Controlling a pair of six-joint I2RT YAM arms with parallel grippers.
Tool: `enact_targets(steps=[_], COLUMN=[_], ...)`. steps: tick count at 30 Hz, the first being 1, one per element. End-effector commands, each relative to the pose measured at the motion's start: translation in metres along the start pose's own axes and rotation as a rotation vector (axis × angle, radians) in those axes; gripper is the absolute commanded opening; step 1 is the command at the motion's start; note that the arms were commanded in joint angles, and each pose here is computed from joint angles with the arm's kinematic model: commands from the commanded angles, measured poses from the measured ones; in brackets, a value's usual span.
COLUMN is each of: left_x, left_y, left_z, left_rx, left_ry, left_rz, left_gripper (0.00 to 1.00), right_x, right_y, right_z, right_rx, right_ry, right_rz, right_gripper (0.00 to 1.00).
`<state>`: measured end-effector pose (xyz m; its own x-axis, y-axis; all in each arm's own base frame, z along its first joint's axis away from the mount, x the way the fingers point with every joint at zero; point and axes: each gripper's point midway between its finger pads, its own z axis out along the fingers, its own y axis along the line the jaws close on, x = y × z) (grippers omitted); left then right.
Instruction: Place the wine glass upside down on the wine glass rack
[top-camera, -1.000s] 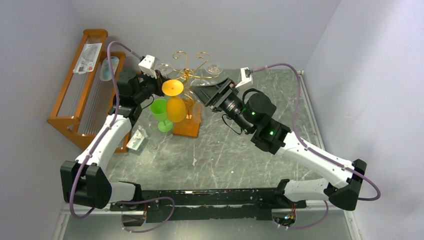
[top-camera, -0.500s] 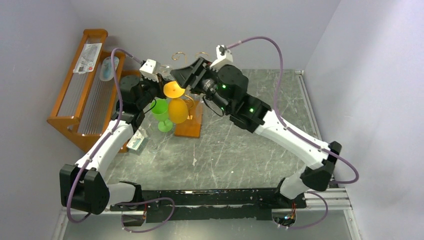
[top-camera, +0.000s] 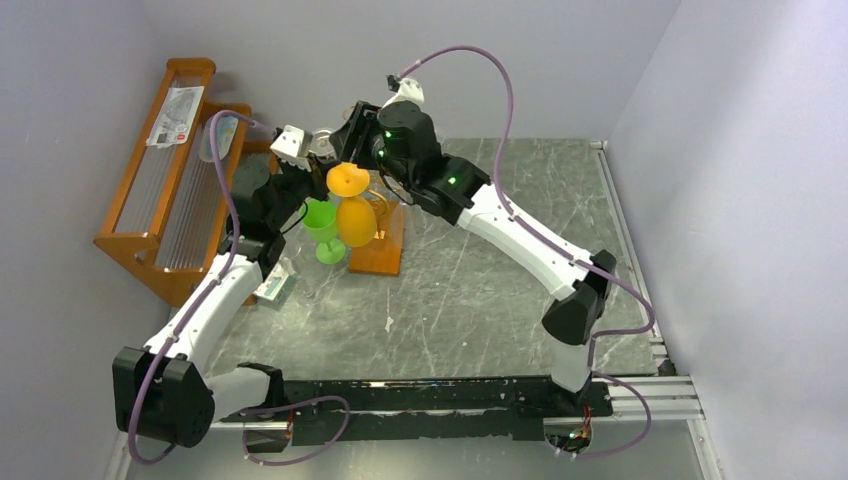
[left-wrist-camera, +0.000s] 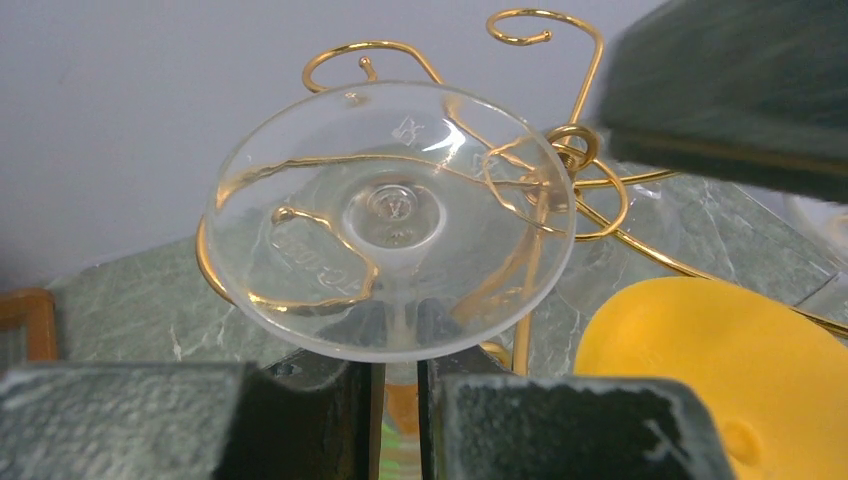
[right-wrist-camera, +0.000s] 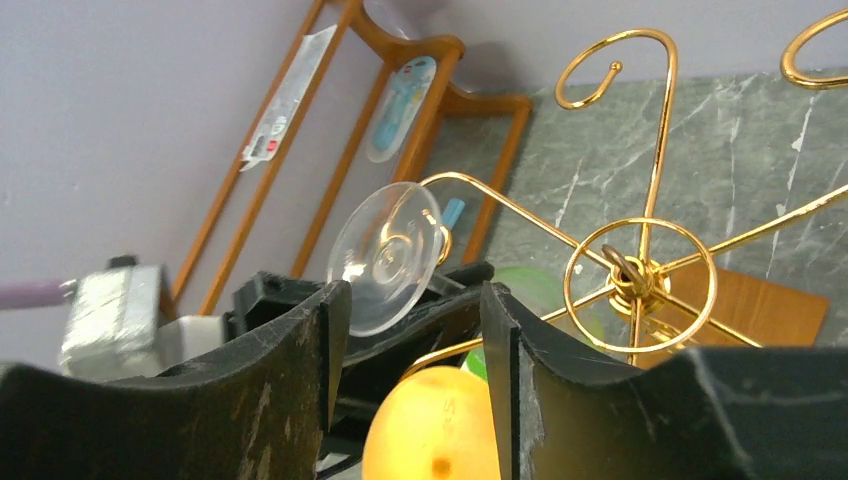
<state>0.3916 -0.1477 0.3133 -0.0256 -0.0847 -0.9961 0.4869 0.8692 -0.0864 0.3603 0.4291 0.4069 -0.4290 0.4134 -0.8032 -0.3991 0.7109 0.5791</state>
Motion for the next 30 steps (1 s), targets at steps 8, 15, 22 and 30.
enact_targets(steps=[8, 15, 22, 30], left_x=[-0.034, -0.038, -0.040, -0.031], left_y=[-0.006, -0.009, -0.014, -0.007], left_z=[-0.012, -0.015, -0.015, -0.028], left_rx=[0.020, 0.033, 0.058, -0.011], left_ry=[-0.137, -0.147, -0.146, -0.072], left_rz=[0.085, 0.104, 0.107, 0.042], left_gripper=[0.05, 0.05, 0.05, 0.37], right_x=[0.004, 0.014, 0.019, 0.006], right_y=[0.003, 0.004, 0.013, 0.003], right_z=[0.026, 0.034, 0.031, 0.032], right_rx=[-0.051, -0.101, -0.196, -0.183], right_ry=[0.020, 0.089, 0.146, 0.101], right_rz=[0.062, 0.159, 0.258, 0.325], right_gripper=[0.44, 0.36, 0.19, 0.00])
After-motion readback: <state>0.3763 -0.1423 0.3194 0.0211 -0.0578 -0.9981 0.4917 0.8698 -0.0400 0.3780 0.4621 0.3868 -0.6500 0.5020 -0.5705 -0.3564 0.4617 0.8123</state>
